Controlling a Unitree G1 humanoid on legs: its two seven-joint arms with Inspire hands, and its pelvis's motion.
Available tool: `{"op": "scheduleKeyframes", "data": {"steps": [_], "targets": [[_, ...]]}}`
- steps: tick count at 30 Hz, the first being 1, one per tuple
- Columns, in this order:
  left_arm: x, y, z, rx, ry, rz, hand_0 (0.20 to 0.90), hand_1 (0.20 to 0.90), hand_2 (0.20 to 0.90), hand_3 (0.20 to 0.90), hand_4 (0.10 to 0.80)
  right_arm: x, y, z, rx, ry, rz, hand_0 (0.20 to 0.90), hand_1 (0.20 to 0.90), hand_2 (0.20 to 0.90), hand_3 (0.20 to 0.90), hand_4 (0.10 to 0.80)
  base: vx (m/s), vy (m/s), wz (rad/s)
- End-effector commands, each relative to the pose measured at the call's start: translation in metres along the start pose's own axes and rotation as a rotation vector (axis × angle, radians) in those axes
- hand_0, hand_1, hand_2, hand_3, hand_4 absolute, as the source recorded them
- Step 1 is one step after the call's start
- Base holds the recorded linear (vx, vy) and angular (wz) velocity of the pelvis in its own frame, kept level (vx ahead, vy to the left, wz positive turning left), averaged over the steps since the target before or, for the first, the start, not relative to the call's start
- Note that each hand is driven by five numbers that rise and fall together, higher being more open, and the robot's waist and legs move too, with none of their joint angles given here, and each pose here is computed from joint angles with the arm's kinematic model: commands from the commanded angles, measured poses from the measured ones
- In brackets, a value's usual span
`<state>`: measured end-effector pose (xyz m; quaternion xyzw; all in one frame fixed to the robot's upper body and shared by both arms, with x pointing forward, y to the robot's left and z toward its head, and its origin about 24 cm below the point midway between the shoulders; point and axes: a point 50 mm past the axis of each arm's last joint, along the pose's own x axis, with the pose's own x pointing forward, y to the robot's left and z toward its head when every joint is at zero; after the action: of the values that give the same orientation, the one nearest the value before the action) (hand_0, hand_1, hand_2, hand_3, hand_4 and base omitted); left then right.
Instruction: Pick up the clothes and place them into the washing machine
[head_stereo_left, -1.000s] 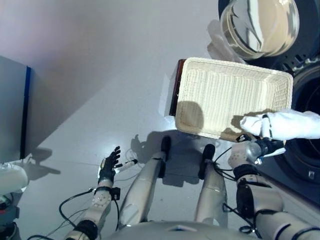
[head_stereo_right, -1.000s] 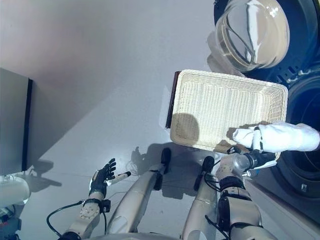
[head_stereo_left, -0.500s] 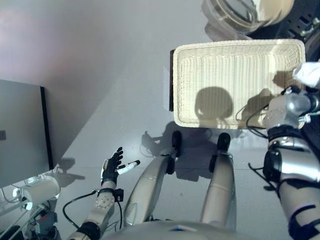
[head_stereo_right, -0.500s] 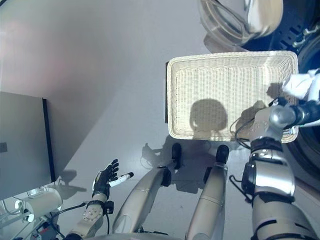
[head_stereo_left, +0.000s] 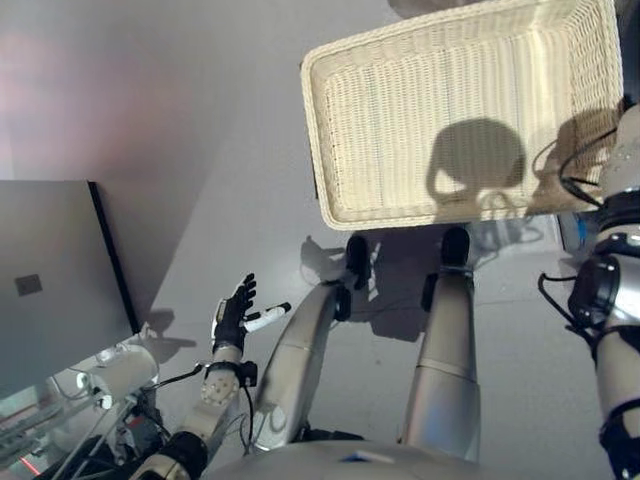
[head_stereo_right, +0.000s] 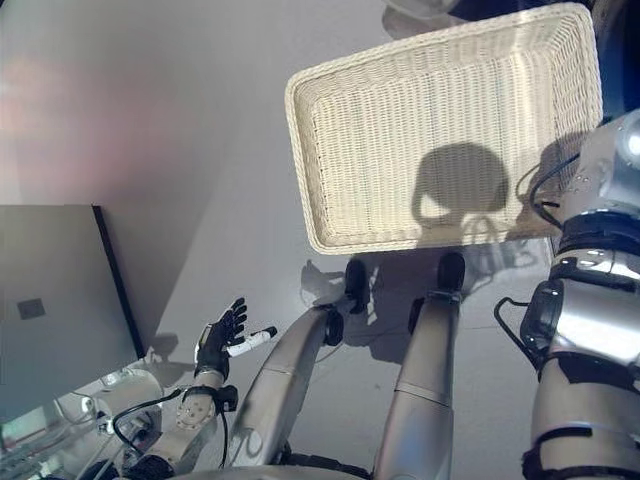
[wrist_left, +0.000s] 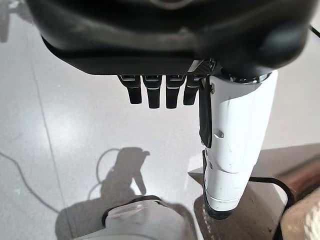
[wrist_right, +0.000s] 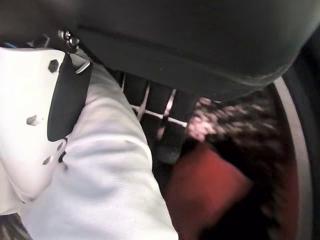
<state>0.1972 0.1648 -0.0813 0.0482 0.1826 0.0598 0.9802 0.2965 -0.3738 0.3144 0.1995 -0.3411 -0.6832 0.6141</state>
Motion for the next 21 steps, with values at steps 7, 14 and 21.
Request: {"op": "scheduleKeyframes", "data": {"steps": [7,14,21], "targets": [[-0.013,0.037,-0.011,0.032,0.001,0.137,0.9,0.9,0.9,0.9,0.8,0.024,0.041,0.135,0.133,-0.531,0.123,0.2,0.2,0.2,0.2,0.3,0.029,0.014,-0.09],[-0.01,0.033,-0.01,-0.021,0.008,0.155,0.9,0.9,0.9,0.9,0.8,0.023,0.047,0.114,0.143,-0.398,0.228,0.9,0.9,0.9,0.9,0.8,0.002,0.002,-0.02],[-0.011,0.032,-0.015,-0.06,0.034,0.163,0.9,0.9,0.9,0.9,0.8,0.002,0.043,0.073,0.122,-0.286,0.251,0.9,0.9,0.9,0.9,0.8,-0.003,0.003,-0.01]]}}
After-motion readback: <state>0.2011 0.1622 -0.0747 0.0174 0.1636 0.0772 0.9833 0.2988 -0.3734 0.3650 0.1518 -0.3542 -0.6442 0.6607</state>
